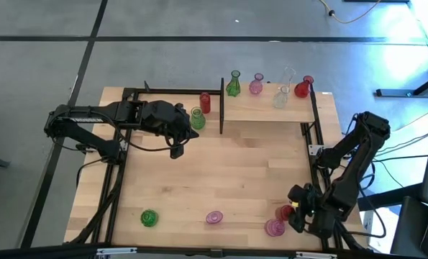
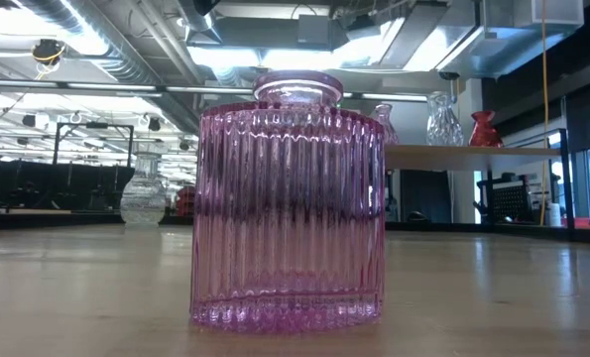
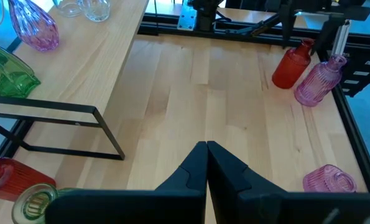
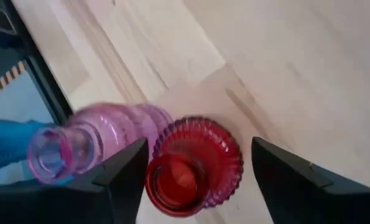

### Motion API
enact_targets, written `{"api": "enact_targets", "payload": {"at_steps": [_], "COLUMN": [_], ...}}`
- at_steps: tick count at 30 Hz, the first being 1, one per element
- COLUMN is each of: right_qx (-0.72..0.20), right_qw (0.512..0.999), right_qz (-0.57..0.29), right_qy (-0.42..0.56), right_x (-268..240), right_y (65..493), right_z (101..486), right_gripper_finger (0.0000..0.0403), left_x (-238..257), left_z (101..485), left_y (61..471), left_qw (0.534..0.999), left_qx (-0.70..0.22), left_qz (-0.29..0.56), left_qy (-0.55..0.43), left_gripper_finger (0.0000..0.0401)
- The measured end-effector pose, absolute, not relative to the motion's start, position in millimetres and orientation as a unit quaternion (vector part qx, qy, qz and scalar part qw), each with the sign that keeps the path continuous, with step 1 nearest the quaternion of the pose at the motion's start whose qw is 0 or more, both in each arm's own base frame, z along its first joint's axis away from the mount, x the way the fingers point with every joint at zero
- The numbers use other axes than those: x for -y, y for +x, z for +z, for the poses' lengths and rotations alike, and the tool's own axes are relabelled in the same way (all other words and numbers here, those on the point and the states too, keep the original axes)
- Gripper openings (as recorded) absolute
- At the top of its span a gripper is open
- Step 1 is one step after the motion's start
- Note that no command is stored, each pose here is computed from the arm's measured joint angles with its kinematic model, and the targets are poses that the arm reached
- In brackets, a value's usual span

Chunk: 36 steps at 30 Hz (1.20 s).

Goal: Sort vases onto shelf
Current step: Put the bottom red vase on the shelf aligned with the other red vase

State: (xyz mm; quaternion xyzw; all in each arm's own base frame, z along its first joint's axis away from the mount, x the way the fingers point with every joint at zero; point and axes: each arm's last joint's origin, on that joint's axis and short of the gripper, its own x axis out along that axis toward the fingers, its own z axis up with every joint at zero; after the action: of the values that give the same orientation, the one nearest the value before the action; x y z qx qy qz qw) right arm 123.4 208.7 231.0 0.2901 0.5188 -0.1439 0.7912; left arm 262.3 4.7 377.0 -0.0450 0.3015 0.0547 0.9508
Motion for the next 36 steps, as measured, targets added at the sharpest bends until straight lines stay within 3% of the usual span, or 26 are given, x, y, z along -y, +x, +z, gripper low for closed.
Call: {"api": "enact_targets", "payload": {"at_steps": [6, 19, 29, 36], "right_qx": [-0.563, -0.518, -0.494, -0.473], "right_qw": [0.761, 0.78, 0.782, 0.794], "right_qz": [-0.131, -0.152, -0.183, -0.196], "right_qy": [0.293, 0.316, 0.334, 0.326], "right_x": [-216.0, -216.4, -213.8, -211.2], "right_y": [122.8, 124.7, 124.8, 125.0], "right_z": [224.7, 225.4, 224.3, 223.6], "right_gripper_finger": [0.0195, 0.0091, 0.0103, 0.0091], "left_x": [-4.7, -4.8, -4.7, -4.8], "left_z": [377.0, 376.9, 377.0, 377.0], "left_y": [262.3, 262.3, 262.3, 262.3], "left_qw": [0.951, 0.951, 0.951, 0.951], "left_qx": [-0.301, -0.302, -0.301, -0.301], "left_qz": [0.055, 0.055, 0.055, 0.055], "left_qy": [-0.045, -0.045, -0.045, -0.045], "left_gripper_finger": [0.0, 0.0, 0.0, 0.0]}}
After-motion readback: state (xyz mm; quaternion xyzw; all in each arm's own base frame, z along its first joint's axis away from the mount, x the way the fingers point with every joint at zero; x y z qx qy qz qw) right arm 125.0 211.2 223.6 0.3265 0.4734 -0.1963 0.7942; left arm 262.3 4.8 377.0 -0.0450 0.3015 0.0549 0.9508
